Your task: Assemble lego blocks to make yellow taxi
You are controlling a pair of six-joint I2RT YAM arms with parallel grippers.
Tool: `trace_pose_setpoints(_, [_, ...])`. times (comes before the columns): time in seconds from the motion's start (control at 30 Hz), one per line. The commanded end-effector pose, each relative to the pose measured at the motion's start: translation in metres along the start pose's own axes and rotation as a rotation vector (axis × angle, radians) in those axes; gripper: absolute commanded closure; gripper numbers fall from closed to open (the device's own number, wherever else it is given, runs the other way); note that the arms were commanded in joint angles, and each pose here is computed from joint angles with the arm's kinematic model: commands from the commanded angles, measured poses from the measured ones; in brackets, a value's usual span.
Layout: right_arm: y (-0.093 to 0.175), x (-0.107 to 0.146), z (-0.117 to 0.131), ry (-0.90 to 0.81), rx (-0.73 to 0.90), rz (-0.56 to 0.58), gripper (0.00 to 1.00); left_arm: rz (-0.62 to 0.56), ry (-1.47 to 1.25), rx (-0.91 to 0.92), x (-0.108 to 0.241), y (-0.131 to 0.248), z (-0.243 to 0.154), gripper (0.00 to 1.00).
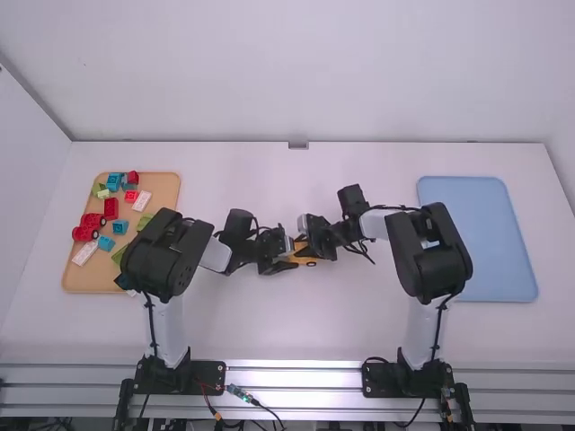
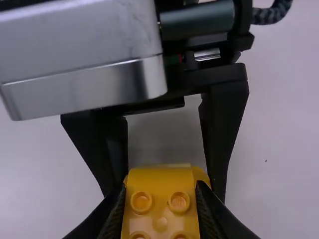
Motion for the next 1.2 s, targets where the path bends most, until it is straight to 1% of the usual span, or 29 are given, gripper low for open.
trace_pose_setpoints(0.0, [-0.010,0.027,0.018,-0.067,-0.027,0.099,1.00,0.127,0.053,-0.083,0.023,0.000,0.004,0.71])
trace_pose_setpoints(0.2, [0.000,0.041,0.018,-0.089,0.031,0.078,1.00,0.127,0.063,-0.092,0.023,0.000,0.005,0.75])
trace_pose_setpoints(0.3, [0.004,0.045,0.018,-0.116,0.052,0.060,1.00,0.139,0.111,-0.135,0.023,0.000,0.010,0.76])
trace_pose_setpoints(0.43, [0.009,0.049,0.016,-0.141,0.065,0.080,1.00,0.145,0.109,-0.138,0.024,0.001,0.009,0.76])
trace_pose_setpoints(0.6, [0.003,0.047,0.022,-0.080,0.029,0.090,1.00,0.124,0.099,-0.155,0.023,0.002,0.009,0.77])
trace_pose_setpoints(0.73, [-0.001,0.053,0.024,-0.070,0.077,0.082,1.00,0.110,0.083,-0.168,0.023,0.003,0.007,0.76])
trace_pose_setpoints(0.8, [-0.002,0.060,0.027,-0.064,0.122,0.086,1.00,0.108,0.085,-0.171,0.024,0.004,0.006,0.74])
trace_pose_setpoints(0.9, [-0.005,0.063,0.032,-0.036,0.139,0.084,1.00,0.112,0.088,-0.167,0.024,0.004,0.006,0.72])
trace_pose_setpoints(1.0, [-0.005,0.064,0.028,-0.132,0.184,0.098,1.00,0.108,0.087,-0.160,0.022,0.003,0.007,0.72])
trace_pose_setpoints(1.03, [-0.004,0.065,0.024,-0.164,0.194,0.119,1.00,0.108,0.087,-0.156,0.022,0.002,0.007,0.72])
trace_pose_setpoints(1.1, [-0.003,0.064,0.024,-0.165,0.157,0.142,1.00,0.098,0.091,-0.137,0.021,0.002,0.006,0.72])
trace_pose_setpoints(1.13, [-0.003,0.061,0.025,-0.138,0.111,0.139,1.00,0.095,0.091,-0.135,0.020,0.002,0.006,0.73])
trace_pose_setpoints(1.17, [-0.003,0.060,0.026,-0.126,0.100,0.139,1.00,0.095,0.091,-0.135,0.020,0.002,0.006,0.73])
Point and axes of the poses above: each hand's point on the last joint's axis, 136 mm out from that joint toward the fingers, its own y axis back along the fingers, its own z axis along the line the jaws close on, x = y × z, the point moved 8 cm from there along y, back along the fingers, and after that the axes turned 2 degrees about y, right-handed, at the moved point
